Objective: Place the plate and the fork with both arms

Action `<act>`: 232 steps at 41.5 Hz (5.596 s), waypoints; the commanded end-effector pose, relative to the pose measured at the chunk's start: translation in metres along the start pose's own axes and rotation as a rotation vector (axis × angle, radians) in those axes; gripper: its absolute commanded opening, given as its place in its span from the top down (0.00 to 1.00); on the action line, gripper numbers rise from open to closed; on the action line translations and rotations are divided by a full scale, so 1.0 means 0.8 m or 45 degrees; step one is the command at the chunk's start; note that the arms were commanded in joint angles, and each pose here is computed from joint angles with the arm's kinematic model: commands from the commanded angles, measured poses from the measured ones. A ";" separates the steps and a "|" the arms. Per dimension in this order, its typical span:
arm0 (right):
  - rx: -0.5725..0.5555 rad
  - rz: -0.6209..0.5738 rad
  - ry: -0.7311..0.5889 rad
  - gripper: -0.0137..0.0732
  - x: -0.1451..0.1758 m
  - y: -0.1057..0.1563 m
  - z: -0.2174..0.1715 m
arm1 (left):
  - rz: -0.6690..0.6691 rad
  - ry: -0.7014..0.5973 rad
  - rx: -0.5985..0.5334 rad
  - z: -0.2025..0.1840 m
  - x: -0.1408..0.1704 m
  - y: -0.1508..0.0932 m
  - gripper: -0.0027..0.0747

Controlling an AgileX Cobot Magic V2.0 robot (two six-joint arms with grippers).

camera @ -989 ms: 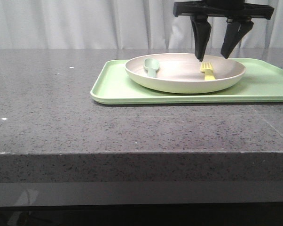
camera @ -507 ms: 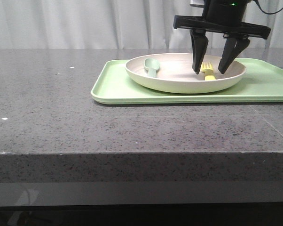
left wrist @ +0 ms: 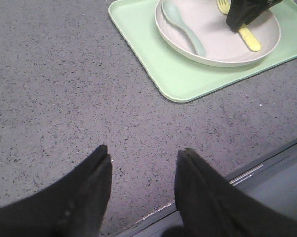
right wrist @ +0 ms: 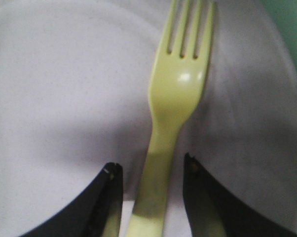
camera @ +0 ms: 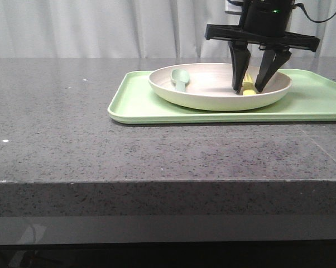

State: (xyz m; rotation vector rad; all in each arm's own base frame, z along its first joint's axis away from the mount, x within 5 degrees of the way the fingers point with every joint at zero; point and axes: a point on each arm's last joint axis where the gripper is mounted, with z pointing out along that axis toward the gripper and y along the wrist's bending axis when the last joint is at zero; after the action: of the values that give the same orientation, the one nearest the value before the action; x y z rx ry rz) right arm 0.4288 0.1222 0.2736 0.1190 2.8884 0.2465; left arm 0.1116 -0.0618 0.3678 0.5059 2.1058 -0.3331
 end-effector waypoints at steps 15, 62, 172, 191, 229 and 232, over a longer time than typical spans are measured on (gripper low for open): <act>-0.025 -0.015 -0.137 0.49 -0.006 0.001 -0.040 | -0.011 -0.110 0.004 -0.007 -0.014 0.000 0.56; -0.018 -0.021 -0.135 0.73 -0.008 0.001 -0.033 | -0.011 -0.110 0.004 -0.007 -0.014 0.000 0.56; -0.096 -0.376 -0.686 0.40 0.144 -0.032 -0.257 | -0.011 -0.121 0.004 -0.007 -0.015 0.000 0.56; -0.057 -0.405 -0.818 0.40 0.308 -0.098 -0.263 | -0.011 -0.121 0.004 -0.007 -0.015 0.000 0.56; -0.102 -0.405 -1.012 0.92 0.431 -0.148 -0.237 | -0.011 -0.121 0.004 -0.007 -0.015 0.000 0.80; -0.099 -0.405 -0.996 0.92 0.432 -0.149 -0.236 | -0.011 -0.121 0.004 -0.007 -0.015 0.000 0.93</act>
State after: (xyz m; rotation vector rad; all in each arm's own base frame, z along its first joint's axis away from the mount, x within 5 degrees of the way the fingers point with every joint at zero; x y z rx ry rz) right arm 0.0376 0.0106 0.3438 -0.2111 2.1472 0.2043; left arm 0.1116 -0.0618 0.3678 0.5059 2.1058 -0.3331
